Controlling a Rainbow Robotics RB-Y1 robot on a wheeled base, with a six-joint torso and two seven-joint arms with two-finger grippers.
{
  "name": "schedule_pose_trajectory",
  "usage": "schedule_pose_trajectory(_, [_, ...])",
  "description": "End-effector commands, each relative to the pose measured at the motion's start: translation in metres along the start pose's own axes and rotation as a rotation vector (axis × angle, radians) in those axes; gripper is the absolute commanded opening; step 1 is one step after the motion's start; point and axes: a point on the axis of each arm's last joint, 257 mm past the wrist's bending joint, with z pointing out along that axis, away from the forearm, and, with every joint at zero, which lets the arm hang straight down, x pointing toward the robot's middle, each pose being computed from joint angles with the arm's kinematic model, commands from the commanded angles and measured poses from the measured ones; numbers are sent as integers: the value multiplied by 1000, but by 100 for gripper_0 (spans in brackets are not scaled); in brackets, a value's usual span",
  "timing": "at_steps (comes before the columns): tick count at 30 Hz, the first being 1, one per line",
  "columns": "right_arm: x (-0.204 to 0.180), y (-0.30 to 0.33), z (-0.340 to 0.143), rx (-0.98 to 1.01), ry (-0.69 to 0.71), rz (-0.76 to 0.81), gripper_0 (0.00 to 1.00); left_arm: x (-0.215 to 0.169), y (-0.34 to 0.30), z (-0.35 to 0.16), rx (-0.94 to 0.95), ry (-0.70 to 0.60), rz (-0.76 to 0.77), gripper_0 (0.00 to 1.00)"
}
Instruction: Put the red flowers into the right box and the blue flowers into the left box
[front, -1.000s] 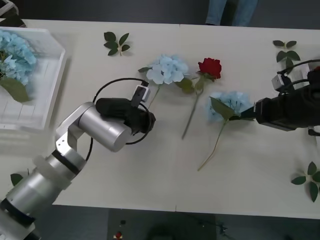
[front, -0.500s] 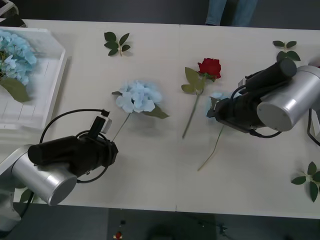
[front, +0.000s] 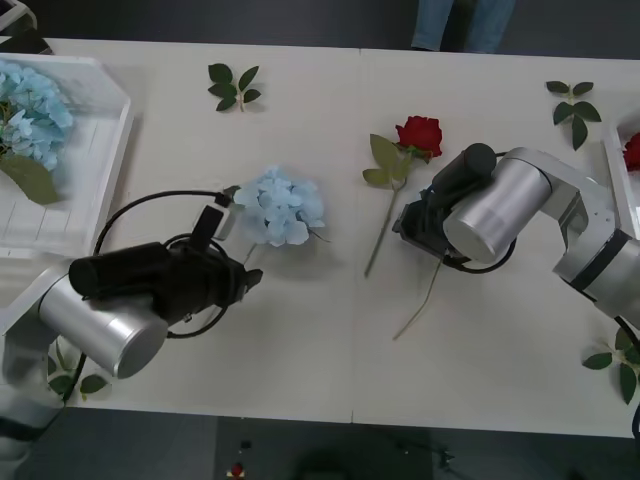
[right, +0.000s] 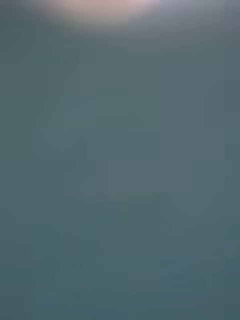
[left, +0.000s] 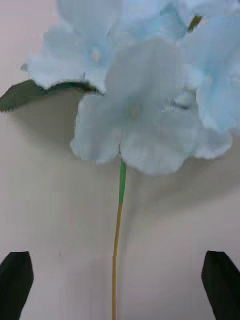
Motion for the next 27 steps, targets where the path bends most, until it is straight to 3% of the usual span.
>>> schedule_pose_trajectory(1, [-18,11,-4,-16,-35,21,100,-40,0,16,-4,-46,0,100])
schedule_pose_trajectory(5, [-15,9,-2,-10,-31,13,100,-47,0,31,-8,-38,-5,100])
schedule_pose_trajectory(6, [-13,9,-1,-8,-31,6,87,-49,-1,36,-8,-35,-4,100])
schedule_pose_trajectory(9, [-10,8,1,-5,-28,-4,0,-50,-2,45,-10,-23,2,100])
schedule_pose_trajectory(12, [-8,9,2,-9,-27,-8,0,-46,0,54,-20,-2,16,100])
schedule_pose_trajectory(13, [-9,9,2,-9,-29,-8,0,-45,0,56,-22,4,21,95])
schedule_pose_trajectory(17, [-10,11,2,-18,-32,-10,0,-40,4,63,-32,25,35,56])
schedule_pose_trajectory(20, [-10,11,2,-21,-32,-13,0,-37,6,65,-42,33,56,35])
schedule_pose_trajectory(23, [-16,12,0,-39,-41,-14,0,-32,10,67,-53,47,69,0])
schedule_pose_trajectory(27, [-31,10,-6,-71,-59,-39,0,-32,16,67,-68,50,88,0])
